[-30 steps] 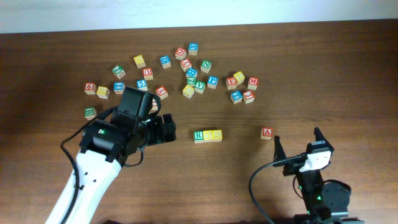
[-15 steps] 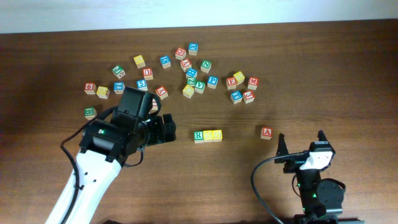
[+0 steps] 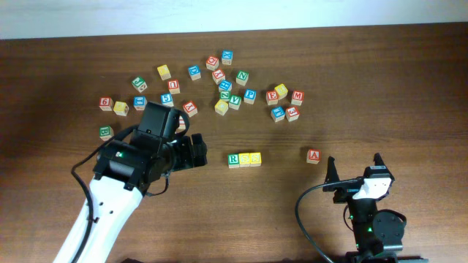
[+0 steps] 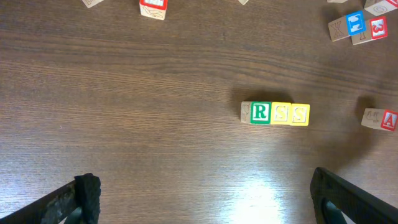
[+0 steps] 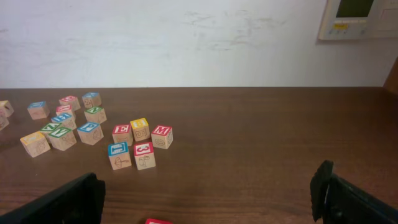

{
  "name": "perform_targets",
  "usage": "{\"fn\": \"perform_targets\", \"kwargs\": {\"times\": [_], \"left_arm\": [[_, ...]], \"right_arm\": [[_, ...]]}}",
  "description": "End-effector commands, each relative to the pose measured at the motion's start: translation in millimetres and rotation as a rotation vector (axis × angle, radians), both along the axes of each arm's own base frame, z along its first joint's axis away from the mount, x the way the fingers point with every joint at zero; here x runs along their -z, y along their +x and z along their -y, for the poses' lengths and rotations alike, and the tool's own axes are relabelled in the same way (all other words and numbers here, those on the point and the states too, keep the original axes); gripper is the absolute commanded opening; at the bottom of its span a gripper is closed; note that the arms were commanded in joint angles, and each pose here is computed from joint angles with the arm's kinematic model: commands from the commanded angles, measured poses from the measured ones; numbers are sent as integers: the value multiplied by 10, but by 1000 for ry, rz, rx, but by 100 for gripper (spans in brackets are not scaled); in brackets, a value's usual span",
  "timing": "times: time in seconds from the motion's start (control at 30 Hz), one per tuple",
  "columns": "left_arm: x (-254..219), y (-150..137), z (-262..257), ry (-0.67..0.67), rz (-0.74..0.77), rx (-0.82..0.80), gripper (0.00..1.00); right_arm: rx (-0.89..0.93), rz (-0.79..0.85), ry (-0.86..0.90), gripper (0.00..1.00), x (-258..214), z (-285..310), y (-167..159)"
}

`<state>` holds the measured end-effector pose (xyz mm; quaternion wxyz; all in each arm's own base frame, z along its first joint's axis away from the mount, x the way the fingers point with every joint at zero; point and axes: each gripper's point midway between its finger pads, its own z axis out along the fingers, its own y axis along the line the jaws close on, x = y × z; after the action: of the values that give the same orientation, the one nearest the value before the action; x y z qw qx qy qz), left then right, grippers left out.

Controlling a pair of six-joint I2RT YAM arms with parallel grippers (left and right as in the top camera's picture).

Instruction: Spell out RSS

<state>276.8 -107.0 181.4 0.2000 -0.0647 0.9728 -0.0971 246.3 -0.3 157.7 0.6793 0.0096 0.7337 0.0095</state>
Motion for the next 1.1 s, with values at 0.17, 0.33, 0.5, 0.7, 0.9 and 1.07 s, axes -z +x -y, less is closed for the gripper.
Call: {"fn": "perform_targets", "kwargs": {"times": [0.17, 0.33, 0.5, 0.7, 0.9, 1.07], "left_arm": [[-42, 38, -192, 92, 38, -40, 99], [-334, 151, -204, 117, 299, 249, 99], [-35, -126, -600, 49, 515, 156, 99], [-120, -317, -683, 77, 909, 108, 99], [-129, -285, -737, 95, 1152, 63, 99], [-14, -307, -943, 133, 1189, -36, 99]], "right_arm": [[16, -2, 7, 98, 22, 32, -4], [16, -2, 7, 98, 22, 32, -4], [16, -2, 7, 98, 22, 32, -4], [16, -2, 7, 98, 22, 32, -4], [16, -2, 7, 98, 22, 32, -4], [16, -2, 7, 98, 22, 32, -4]]}}
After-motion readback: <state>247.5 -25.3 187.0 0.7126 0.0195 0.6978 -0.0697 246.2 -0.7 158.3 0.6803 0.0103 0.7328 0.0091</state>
